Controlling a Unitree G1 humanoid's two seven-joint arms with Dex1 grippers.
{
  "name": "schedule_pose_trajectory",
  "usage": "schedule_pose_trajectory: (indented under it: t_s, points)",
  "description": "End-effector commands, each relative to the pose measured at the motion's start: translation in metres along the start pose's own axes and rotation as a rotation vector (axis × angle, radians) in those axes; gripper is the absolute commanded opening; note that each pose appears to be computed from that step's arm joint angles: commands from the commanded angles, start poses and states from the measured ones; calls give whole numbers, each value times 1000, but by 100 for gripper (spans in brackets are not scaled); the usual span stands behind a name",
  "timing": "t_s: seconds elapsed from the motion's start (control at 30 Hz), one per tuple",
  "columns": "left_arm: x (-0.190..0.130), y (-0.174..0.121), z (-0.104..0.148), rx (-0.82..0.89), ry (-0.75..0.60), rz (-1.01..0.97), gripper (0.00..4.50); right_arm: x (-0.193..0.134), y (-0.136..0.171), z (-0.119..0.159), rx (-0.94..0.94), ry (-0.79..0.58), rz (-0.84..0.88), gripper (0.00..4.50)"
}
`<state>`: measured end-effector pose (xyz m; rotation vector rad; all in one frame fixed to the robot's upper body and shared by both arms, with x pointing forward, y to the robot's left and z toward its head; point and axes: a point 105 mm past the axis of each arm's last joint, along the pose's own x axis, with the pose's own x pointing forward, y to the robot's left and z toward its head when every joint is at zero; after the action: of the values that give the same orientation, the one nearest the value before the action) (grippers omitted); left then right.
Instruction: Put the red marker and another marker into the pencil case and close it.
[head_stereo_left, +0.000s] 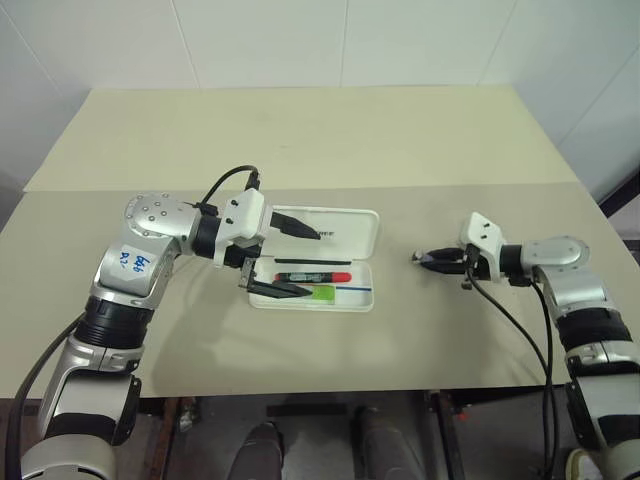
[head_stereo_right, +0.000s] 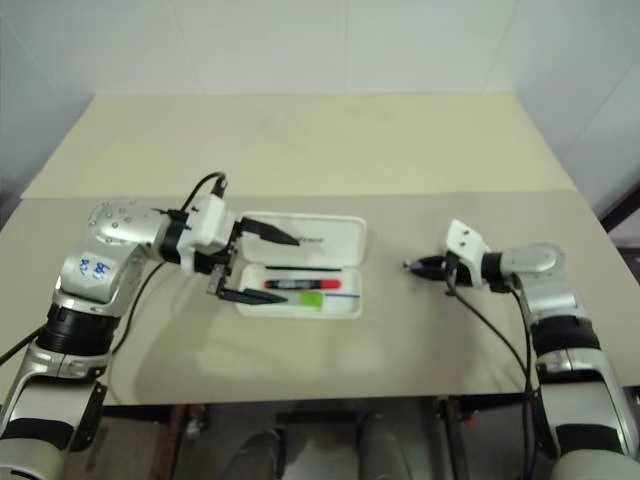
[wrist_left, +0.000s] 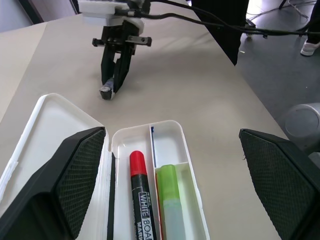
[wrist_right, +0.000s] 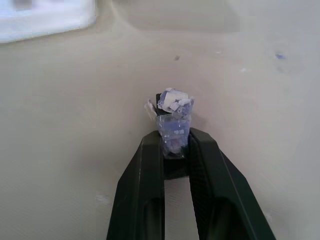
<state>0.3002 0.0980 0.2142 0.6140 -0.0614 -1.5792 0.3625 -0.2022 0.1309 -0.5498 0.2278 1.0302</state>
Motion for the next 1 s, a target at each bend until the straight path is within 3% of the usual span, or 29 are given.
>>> schedule_pose_trajectory:
  t_s: [0.03,0.17,0.37,0.63,1.0]
  points:
    - [-11,0,4,35,2,17,450,-7,15,44,-51,-120,7,34]
    - [-18,-1,-2,23,27,28,450,-2,50,74,-29,-179,67,34]
    - [-22,-1,-9,18,51,34,450,18,78,86,-6,-177,102,34]
    - [-25,0,-11,23,71,31,450,46,88,69,-14,-105,134,34]
    - [-24,-3,-11,22,68,36,450,58,96,60,-13,-88,188,34]
